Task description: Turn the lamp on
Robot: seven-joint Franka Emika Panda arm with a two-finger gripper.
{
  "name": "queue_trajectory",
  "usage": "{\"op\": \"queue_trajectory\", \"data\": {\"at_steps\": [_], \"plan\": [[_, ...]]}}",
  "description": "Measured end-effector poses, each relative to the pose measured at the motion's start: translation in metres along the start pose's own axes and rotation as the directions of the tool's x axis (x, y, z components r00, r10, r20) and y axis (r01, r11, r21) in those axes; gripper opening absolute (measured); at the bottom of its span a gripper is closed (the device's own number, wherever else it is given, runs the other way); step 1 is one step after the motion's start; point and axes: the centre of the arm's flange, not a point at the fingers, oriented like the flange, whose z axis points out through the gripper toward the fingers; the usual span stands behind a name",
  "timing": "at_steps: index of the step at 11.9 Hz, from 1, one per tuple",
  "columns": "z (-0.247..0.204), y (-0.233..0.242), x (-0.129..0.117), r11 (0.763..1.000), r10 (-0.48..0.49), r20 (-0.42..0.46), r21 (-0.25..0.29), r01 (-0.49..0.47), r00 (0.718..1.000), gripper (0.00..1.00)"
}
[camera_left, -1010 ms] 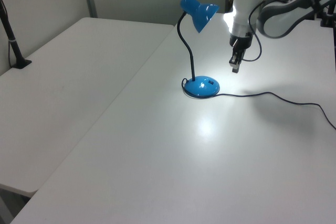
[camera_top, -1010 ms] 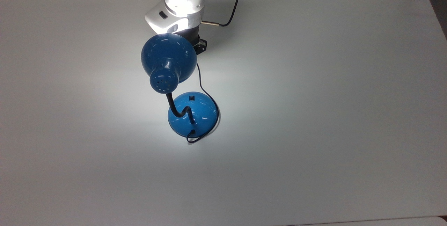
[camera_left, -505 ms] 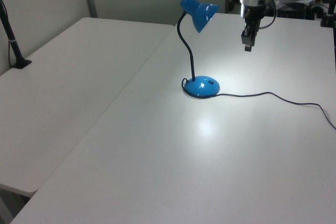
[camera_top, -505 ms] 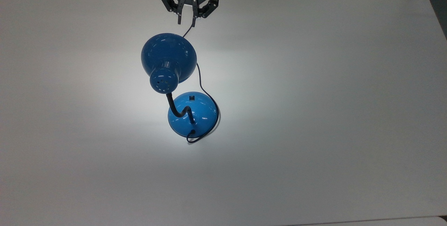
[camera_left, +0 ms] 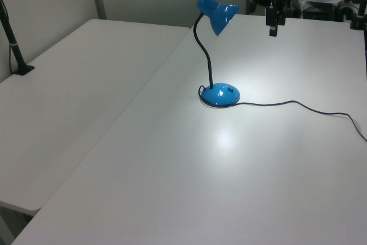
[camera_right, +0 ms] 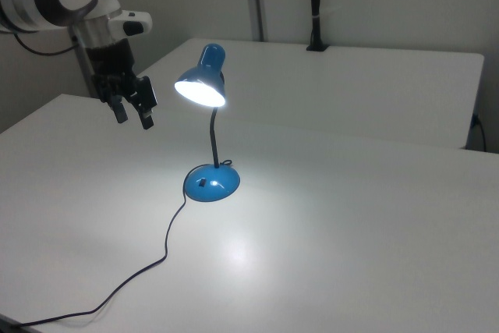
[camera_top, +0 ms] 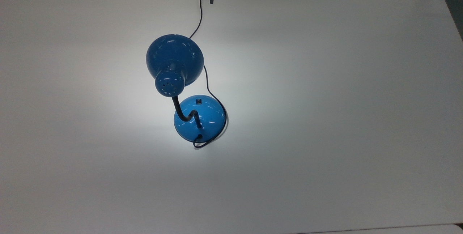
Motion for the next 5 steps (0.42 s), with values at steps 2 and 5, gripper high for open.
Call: {"op": "queue_trajectory", "data": {"at_steps": [2,5], "plan": [[-0.006,0.002,0.001,1.000,0.008,-0.004,0.016,-0.008,1.000,1.00],[-0.016,0.008,0.003,1.000,0.020,-0.024,0.023,-0.020,1.000,1.00]]}}
